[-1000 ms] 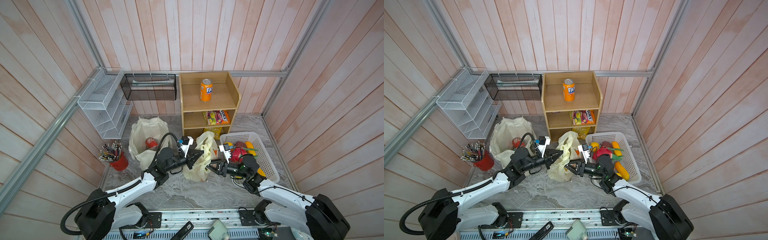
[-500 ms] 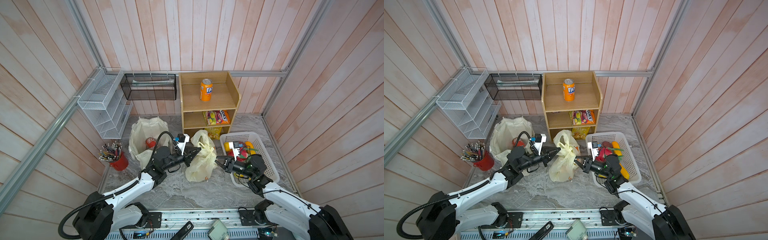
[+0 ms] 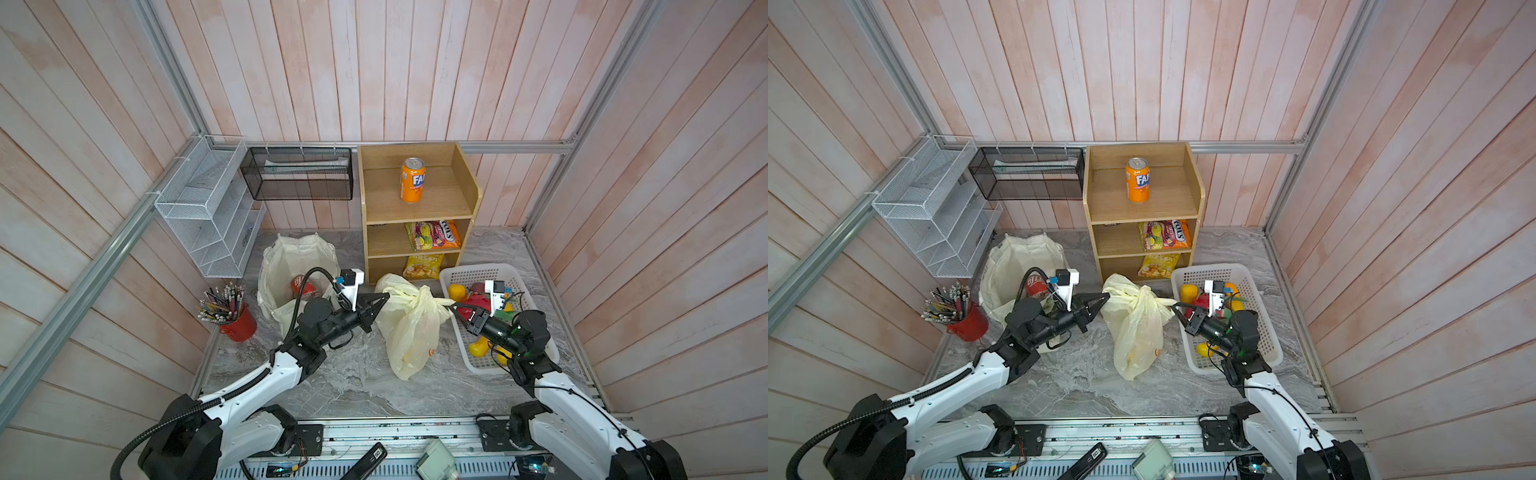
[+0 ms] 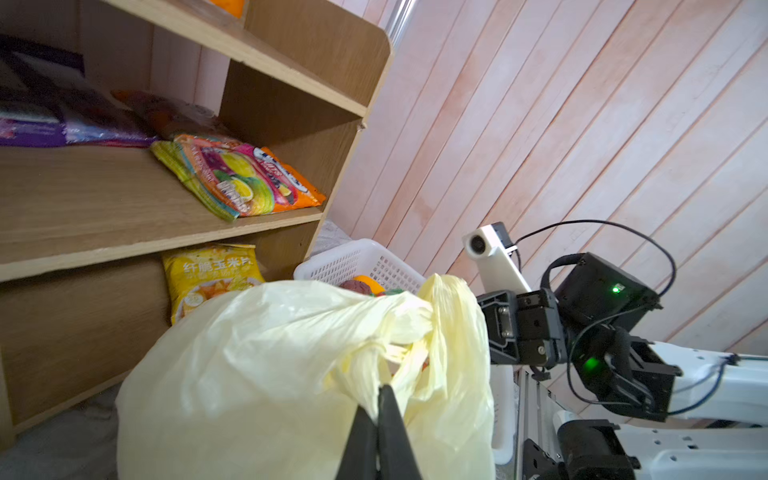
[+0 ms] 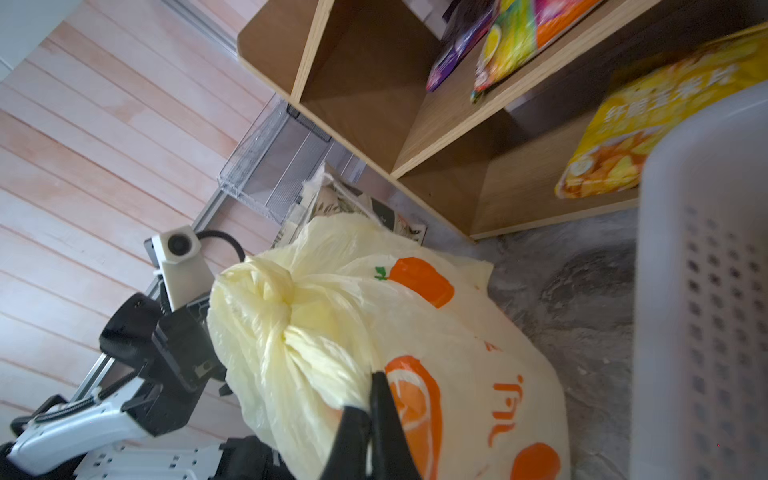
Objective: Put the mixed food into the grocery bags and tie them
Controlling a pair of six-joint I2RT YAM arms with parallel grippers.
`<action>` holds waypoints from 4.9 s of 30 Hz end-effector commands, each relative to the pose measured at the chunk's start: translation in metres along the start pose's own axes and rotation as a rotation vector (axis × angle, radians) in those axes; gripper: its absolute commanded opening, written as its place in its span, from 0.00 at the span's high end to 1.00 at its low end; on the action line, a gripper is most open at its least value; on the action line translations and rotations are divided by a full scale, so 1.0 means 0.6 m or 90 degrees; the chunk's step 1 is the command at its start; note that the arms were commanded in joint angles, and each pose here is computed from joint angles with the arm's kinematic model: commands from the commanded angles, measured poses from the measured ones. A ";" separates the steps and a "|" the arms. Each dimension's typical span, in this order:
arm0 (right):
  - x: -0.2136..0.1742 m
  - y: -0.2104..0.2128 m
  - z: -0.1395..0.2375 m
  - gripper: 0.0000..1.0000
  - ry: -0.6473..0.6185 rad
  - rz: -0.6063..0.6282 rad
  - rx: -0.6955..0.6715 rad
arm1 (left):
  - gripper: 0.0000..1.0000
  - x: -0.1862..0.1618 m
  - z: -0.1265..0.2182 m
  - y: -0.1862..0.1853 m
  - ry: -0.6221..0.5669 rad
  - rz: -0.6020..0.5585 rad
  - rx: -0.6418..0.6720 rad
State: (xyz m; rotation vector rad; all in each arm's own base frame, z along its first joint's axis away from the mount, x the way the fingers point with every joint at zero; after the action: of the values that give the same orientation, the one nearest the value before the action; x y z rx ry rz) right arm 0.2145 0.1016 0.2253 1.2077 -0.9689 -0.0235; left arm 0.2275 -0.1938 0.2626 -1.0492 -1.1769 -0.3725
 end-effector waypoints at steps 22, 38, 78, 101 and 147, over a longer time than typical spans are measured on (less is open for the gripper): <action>0.003 -0.152 0.134 1.00 -0.220 -0.205 -0.186 | 1.00 -0.012 0.062 0.057 -0.064 0.031 0.130; -0.012 -0.176 0.149 1.00 -0.245 -0.249 -0.207 | 1.00 -0.024 0.070 0.066 -0.050 0.022 0.147; 0.029 0.093 -0.158 1.00 0.132 0.122 0.006 | 1.00 0.033 -0.095 -0.040 0.078 -0.086 -0.067; -0.017 -0.065 0.009 1.00 -0.046 -0.045 -0.162 | 1.00 0.010 -0.052 0.053 0.078 -0.023 0.160; 0.092 0.023 0.069 0.45 -0.081 0.116 -0.374 | 1.00 0.032 -0.078 0.069 0.173 -0.139 0.079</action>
State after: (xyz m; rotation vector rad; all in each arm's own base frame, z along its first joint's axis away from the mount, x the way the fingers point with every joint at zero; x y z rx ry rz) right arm 0.2180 0.0545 0.2631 0.7053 -1.0535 -0.2155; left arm 0.2875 -0.2029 0.2529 -0.7401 -1.0440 -0.5330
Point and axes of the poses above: each gripper's point midway between its finger pads, its own z axis back along the fingers, its own y axis along the line the jaws close on, x = y × z, the point moved 8 cm from there along z, back along the fingers, and after that the axes turned 2 degrees about z, right-handed, at the moved point
